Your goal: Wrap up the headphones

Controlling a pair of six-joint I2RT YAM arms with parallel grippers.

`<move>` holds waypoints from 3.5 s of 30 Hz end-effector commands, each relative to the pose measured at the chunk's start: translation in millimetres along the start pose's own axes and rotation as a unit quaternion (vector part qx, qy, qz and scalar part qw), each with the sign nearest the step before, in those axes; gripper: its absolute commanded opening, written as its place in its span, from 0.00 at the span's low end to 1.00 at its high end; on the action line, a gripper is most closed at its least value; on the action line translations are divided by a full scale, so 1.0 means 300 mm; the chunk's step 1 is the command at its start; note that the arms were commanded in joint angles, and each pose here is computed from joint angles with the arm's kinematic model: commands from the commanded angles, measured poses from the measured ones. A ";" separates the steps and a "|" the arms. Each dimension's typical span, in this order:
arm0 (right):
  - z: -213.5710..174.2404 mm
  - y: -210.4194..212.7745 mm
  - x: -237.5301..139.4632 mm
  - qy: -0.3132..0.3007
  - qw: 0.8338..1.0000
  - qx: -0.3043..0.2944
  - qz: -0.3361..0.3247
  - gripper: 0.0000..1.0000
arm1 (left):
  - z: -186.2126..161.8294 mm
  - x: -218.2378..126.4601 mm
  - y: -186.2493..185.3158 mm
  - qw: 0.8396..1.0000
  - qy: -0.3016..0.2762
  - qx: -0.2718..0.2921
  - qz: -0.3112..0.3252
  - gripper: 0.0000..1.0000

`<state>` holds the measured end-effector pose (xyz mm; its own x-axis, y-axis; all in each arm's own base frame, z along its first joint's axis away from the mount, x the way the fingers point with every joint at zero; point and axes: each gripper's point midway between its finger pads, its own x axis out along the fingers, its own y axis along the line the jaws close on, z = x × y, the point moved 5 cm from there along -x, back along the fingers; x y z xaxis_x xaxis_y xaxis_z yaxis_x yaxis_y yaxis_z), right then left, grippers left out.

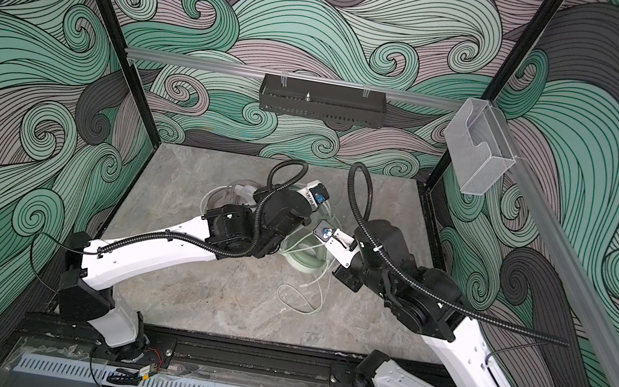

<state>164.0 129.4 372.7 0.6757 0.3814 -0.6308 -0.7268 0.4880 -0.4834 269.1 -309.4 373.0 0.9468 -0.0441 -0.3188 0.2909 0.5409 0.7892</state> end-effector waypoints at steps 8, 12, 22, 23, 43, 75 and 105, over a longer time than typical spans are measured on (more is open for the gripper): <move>0.038 -0.090 -0.046 -0.013 0.997 0.009 -0.080 0.00 | -0.067 -0.094 -0.014 0.990 -0.004 -0.025 -0.138 0.00; 0.031 -0.088 -0.041 -0.007 0.997 0.011 -0.081 0.00 | -0.076 -0.121 -0.028 0.983 -0.013 -0.040 -0.178 0.00; -0.003 -0.080 -0.030 0.006 0.996 0.013 -0.090 0.05 | -0.068 -0.189 -0.045 0.962 -0.031 -0.073 -0.261 0.00; -0.008 -0.078 -0.030 0.005 0.996 0.015 -0.091 0.06 | -0.065 -0.197 -0.040 0.960 -0.035 -0.078 -0.266 0.00; -0.011 -0.051 -0.019 -0.030 0.996 0.045 -0.073 0.19 | -0.048 -0.319 0.083 0.937 -0.067 -0.157 -0.305 0.00; -0.145 0.143 0.053 -0.237 0.938 0.229 0.105 0.68 | 0.116 -0.435 0.408 0.884 -0.137 -0.345 -0.283 0.00; -0.141 0.128 0.248 -0.237 0.923 0.282 0.114 0.35 | 0.151 -0.419 0.493 0.826 -0.167 -0.454 -0.289 0.00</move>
<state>180.5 140.9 273.7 0.5835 0.7467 -0.3193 -0.7648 0.6375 0.0933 205.8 -267.1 516.2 0.7100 -0.5936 -0.3790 0.6206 0.7817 -0.0616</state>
